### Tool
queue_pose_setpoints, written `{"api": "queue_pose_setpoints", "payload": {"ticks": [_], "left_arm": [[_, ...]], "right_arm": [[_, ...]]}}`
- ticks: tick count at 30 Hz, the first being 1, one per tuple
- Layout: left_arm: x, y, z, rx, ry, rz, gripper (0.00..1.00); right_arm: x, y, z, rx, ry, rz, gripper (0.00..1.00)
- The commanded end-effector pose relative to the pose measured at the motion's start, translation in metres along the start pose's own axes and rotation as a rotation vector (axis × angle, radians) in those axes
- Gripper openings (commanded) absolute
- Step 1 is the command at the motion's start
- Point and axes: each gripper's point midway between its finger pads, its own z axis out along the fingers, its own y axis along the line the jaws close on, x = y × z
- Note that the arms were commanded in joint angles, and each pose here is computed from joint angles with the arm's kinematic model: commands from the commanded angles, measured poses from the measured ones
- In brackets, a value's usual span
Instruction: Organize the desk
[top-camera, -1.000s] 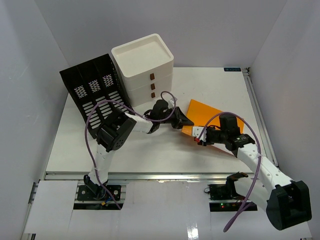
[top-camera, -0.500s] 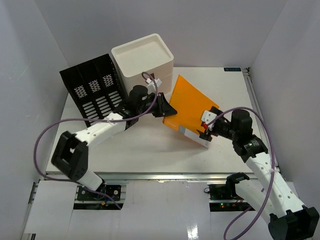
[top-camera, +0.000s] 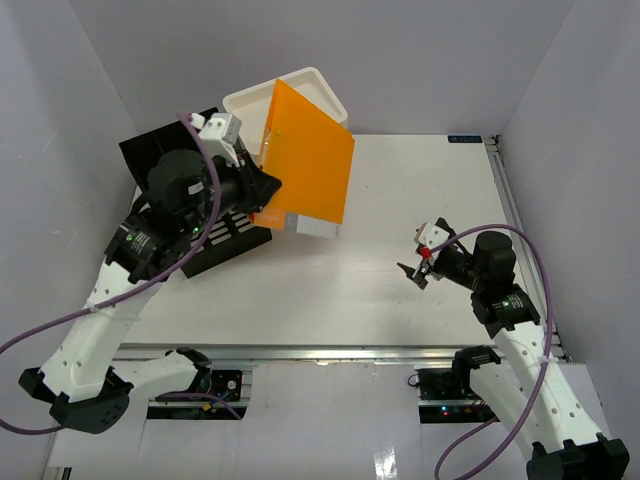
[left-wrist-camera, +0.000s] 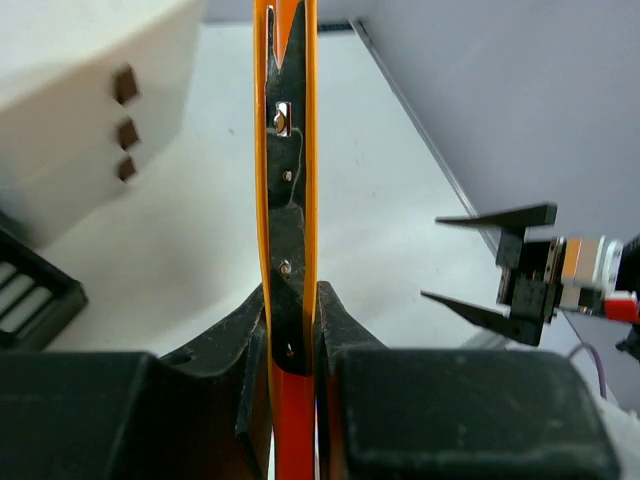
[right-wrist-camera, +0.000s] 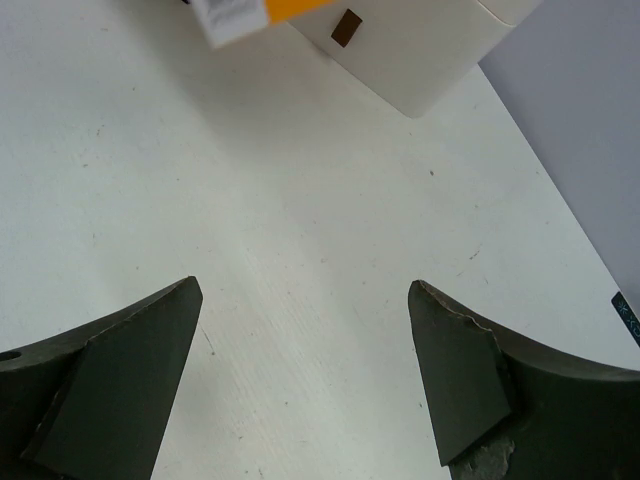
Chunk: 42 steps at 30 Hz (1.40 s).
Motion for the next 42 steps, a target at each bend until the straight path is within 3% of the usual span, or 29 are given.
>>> {"api": "queue_pose_setpoints", "payload": {"ticks": [1,8,13,19,27,42], "left_arm": [[-0.046,0.030,-0.049,-0.218,-0.146,0.054,0.00],[-0.073,0.050,-0.075,-0.402,-0.147,0.082,0.00],[-0.109,0.060,-0.115,-0.522,-0.264,0.082,0.00],[-0.105,0.074,-0.138,-0.598,-0.294,0.077,0.00],[-0.087,0.091,-0.120,-0.671,-0.234,0.118,0.00],[-0.076,0.114,-0.044,-0.722,-0.102,0.199,0.00]], "right_arm": [[-0.009,-0.007,-0.002,0.040,-0.042,-0.013,0.90],[-0.010,-0.009,-0.003,0.058,-0.043,-0.009,0.90],[-0.009,-0.009,-0.002,0.058,-0.043,-0.006,0.90],[-0.008,-0.006,-0.001,0.041,-0.046,0.006,0.90],[-0.006,-0.004,0.001,0.033,-0.043,0.012,0.90],[-0.005,-0.005,0.000,0.043,-0.040,0.009,0.90]]}}
